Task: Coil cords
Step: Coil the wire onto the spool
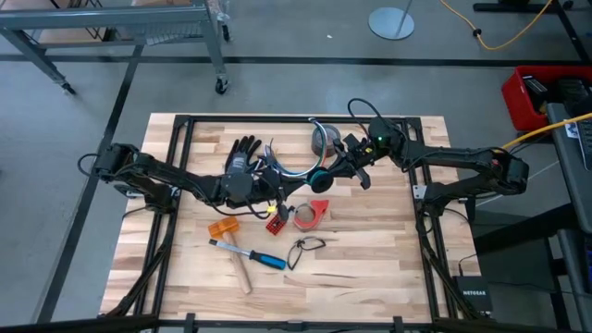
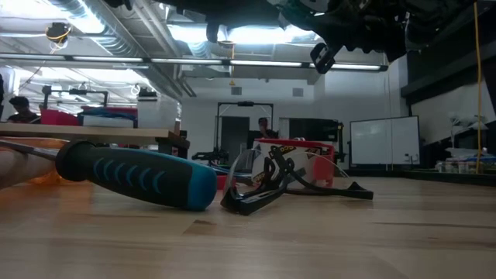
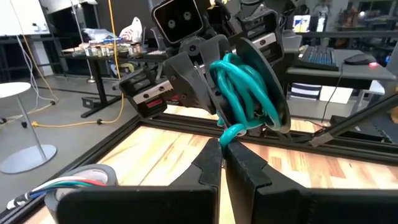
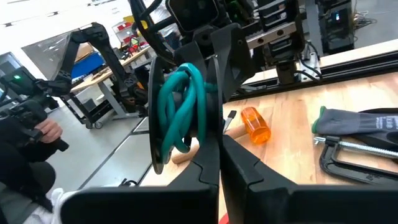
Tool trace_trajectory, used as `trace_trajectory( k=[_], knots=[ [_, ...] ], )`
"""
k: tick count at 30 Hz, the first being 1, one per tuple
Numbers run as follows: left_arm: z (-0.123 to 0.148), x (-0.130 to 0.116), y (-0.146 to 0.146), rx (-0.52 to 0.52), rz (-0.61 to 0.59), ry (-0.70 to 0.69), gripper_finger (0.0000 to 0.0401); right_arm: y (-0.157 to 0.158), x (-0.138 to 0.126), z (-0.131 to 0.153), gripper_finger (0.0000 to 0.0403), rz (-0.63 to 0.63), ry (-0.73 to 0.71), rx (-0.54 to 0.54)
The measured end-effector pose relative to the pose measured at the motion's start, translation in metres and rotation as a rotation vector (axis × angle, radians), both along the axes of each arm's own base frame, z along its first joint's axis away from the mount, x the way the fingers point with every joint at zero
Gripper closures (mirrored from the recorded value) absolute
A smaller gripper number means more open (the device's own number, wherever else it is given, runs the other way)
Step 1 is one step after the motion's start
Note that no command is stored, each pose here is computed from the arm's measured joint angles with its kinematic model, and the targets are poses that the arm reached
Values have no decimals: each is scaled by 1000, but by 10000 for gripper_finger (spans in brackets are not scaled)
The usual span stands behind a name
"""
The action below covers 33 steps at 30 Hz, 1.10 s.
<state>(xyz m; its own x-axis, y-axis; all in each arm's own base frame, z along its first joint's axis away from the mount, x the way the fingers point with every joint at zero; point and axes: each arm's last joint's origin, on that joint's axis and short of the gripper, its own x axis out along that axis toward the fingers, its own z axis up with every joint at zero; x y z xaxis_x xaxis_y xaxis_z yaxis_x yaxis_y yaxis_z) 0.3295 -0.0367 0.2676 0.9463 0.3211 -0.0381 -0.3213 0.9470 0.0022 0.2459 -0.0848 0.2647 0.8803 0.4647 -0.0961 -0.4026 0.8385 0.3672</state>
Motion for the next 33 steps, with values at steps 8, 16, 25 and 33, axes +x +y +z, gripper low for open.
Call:
trace_trajectory(
  k=[8,16,25,33],
  knots=[
    [0,0,0,-31,2,-11,397,-1,0,0,400,-22,1,-5],
    [-1,0,-2,-32,-3,-4,397,-1,0,0,400,-24,2,-5],
    [-3,-1,-7,-28,-19,22,397,-1,0,-1,400,-25,6,-4],
    [-7,-2,-7,-84,-17,49,397,-1,1,-1,400,-31,8,-4]
  ],
)
